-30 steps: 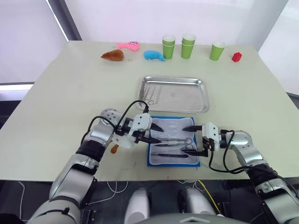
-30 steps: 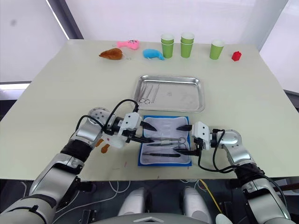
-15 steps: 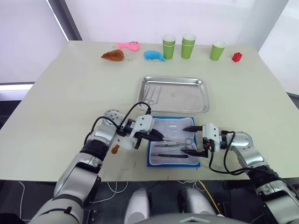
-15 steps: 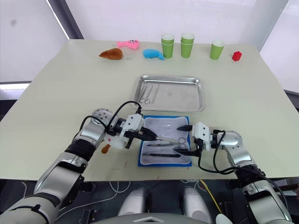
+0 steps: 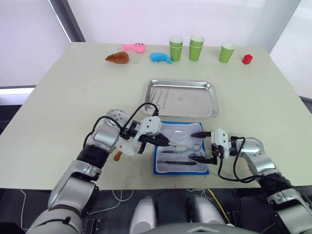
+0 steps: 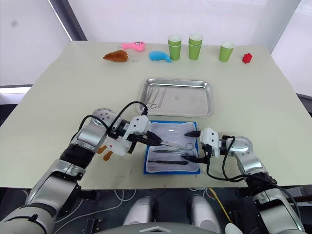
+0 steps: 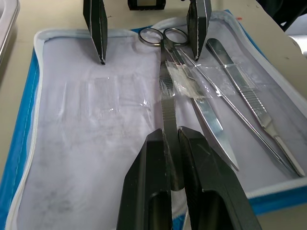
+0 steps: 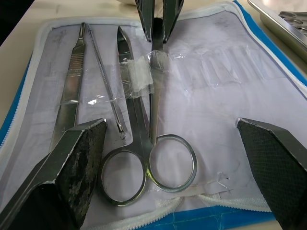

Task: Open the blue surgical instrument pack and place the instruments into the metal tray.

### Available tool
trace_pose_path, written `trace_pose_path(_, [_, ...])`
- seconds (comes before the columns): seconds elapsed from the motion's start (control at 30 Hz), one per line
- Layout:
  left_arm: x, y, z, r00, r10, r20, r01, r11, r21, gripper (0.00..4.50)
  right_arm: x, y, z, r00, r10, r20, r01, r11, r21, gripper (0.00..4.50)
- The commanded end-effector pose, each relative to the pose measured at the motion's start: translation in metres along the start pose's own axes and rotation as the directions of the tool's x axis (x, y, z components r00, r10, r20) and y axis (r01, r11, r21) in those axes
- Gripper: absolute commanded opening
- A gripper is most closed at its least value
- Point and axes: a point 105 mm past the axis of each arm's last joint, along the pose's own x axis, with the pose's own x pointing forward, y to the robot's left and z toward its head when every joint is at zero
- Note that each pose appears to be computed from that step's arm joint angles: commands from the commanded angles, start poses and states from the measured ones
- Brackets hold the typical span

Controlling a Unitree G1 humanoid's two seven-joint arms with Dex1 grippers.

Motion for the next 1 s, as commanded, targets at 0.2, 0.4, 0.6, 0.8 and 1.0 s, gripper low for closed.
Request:
trace_pose_path(0.2, [-0.016,-0.003,0.014,1.0,0.016,-0.009,-0.015,0.999,0.04,0.19,-0.004,0.04,-0.058,0.975,0.114,-0.189,-0.079,0.98,0.182,4.5])
trace_pose_path(0.4, [-0.027,-0.006,0.013,0.999,0.023,-0.03,-0.022,0.999,0.033,0.19,-0.003,0.04,-0.058,0.975,0.116,-0.188,-0.082,0.98,0.183,4.5])
trace_pose_path(0.6, [-0.039,-0.008,0.01,0.997,0.034,-0.07,-0.032,0.999,0.025,0.19,-0.002,0.04,-0.058,0.975,0.119,-0.187,-0.084,0.98,0.182,4.5])
trace_pose_path(0.8, [-0.054,-0.01,0.006,0.992,0.042,-0.118,-0.04,0.999,0.019,0.19,-0.001,0.038,-0.057,0.975,0.122,-0.186,-0.089,0.98,0.177,4.5])
trace_pose_path(1.0, [-0.065,-0.011,0.003,0.988,0.053,-0.144,-0.052,0.999,0.01,0.19,0.0,0.039,-0.057,0.975,0.127,-0.184,-0.094,0.98,0.178,4.5])
